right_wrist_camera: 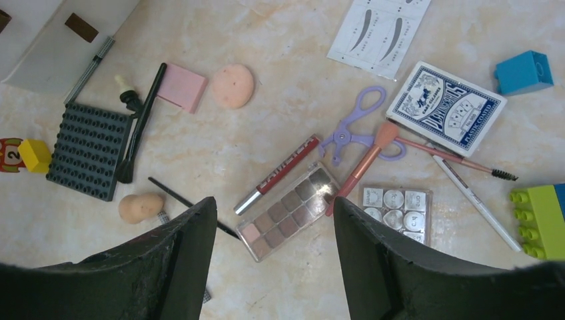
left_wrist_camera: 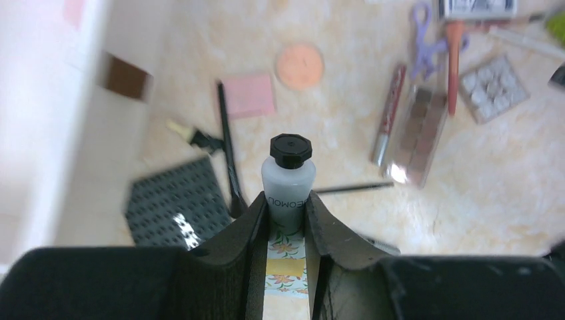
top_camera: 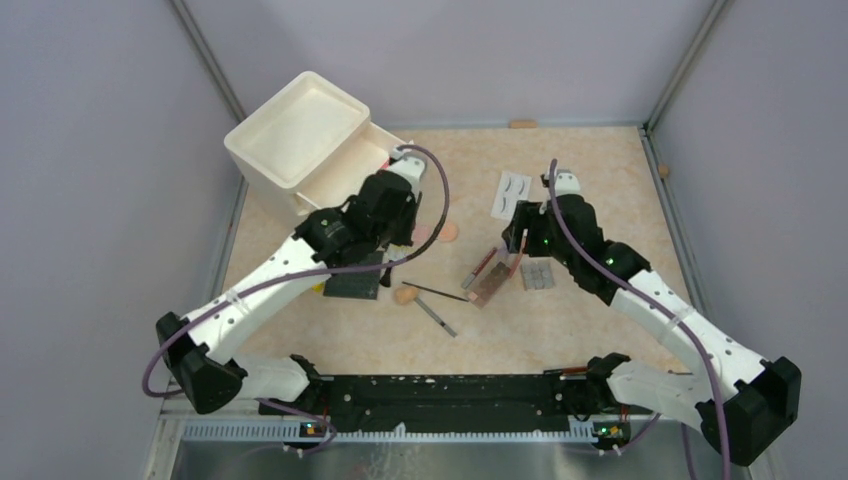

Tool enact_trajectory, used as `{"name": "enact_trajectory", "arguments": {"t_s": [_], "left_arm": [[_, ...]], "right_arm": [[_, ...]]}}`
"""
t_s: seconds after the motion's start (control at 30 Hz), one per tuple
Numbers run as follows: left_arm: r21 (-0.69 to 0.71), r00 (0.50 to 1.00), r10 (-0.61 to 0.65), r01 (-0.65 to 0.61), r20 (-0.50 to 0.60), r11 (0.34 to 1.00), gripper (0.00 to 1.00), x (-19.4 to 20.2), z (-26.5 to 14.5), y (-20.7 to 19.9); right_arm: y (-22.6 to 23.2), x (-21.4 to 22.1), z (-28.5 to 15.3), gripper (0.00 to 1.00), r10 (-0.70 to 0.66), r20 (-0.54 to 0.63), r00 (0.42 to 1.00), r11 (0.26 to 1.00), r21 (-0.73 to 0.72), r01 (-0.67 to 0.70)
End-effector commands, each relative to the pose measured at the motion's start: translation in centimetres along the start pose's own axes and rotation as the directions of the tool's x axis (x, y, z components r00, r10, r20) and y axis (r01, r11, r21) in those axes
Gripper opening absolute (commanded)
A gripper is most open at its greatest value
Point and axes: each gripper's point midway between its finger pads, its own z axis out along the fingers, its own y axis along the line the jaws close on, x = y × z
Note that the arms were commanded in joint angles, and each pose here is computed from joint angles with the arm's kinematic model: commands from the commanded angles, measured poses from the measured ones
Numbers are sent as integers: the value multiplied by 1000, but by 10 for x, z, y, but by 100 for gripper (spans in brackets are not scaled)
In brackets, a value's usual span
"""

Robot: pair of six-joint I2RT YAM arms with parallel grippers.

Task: Organize the makeup
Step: Pick up the makeup from the center of the board, then place the makeup in the drawer.

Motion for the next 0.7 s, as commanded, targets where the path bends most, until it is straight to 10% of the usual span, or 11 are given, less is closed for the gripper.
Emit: {"name": "enact_trajectory", "arguments": {"t_s": [0.0,0.33,0.67], "left_arm": [[-188,978,137,-107,155,976,28,-65,-45,46],[-324,909,310,-215,278,921,28,-154,-62,90],[-453,840,524,-417,138,788,24,-187,-14,111]], "right_arm": [[-8,-7,-10,64,-22,45,999,1000,21,22],[-8,-6,-21,64,-61,27,998,998,6,61],[-10,7,-26,64,-78,-15,997,997,-10,77]]}}
